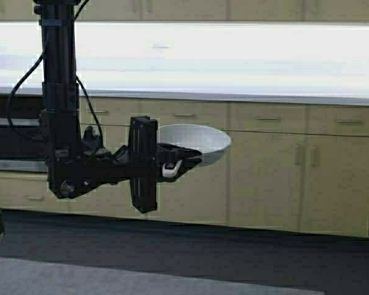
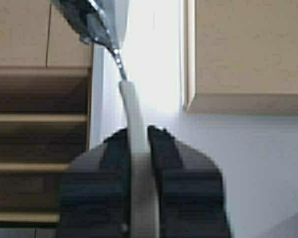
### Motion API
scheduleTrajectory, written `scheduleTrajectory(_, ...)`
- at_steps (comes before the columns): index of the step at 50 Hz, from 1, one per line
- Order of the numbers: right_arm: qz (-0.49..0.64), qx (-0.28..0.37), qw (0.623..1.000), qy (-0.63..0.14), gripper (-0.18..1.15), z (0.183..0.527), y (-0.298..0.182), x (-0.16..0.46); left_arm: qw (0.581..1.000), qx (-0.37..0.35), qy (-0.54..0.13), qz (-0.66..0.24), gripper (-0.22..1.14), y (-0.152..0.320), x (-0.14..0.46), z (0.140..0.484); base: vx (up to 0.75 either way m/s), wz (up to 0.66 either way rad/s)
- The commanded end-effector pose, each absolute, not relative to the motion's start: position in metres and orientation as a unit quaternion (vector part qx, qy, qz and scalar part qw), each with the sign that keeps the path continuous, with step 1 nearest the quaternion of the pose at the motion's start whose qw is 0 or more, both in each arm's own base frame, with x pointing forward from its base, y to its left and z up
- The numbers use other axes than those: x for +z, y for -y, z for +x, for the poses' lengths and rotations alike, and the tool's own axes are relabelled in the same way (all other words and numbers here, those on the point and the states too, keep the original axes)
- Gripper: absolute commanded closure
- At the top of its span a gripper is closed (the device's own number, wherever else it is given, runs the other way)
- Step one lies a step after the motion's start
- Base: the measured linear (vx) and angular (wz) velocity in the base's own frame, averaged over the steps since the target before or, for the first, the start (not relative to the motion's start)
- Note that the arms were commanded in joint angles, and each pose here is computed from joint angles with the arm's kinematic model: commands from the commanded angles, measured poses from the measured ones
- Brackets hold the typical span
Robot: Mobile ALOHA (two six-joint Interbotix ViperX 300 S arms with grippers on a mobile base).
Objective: Wash the pan
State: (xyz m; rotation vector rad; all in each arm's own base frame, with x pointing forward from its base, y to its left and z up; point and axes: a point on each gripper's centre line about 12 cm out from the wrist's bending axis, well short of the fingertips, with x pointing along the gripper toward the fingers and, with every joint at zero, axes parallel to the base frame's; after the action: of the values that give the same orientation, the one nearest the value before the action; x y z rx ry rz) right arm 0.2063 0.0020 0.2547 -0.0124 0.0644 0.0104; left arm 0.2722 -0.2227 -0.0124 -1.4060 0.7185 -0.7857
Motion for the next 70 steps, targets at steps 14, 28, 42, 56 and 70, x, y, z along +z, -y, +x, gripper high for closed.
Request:
scheduleTrajectory(14, -0.008, 0.005, 1.0, -0.028, 0.91, 0.207, -0.002, 0.257, 0.627, -0.37, -0.282, -0.625, 0.89, 0.227, 0.01, 0.284, 0.09, 0.74)
scheduleTrajectory(28, -0.008, 0.006, 0.999, -0.037, 0.91, 0.211, -0.002, 0.255, 0.628, -0.369, -0.279, -0.626, 0.89, 0.227, 0.01, 0.285, 0.07, 0.64)
scheduleTrajectory(42, -0.009, 0.006, 0.999, -0.035, 0.91, 0.212, -0.002, 0.256, 0.63, -0.365, -0.275, -0.627, 0.89, 0.227, 0.009, 0.288, 0.08, 0.51)
scheduleTrajectory(56, -0.01, 0.006, 0.999, -0.032, 0.91, 0.211, -0.002, 0.258, 0.627, -0.368, -0.274, -0.629, 0.89, 0.227, 0.013, 0.288, 0.09, 0.55)
scheduleTrajectory(70, -0.009, 0.006, 1.0, -0.028, 0.91, 0.211, -0.002, 0.259, 0.625, -0.373, -0.271, -0.63, 0.89, 0.227, 0.019, 0.288, 0.11, 0.54)
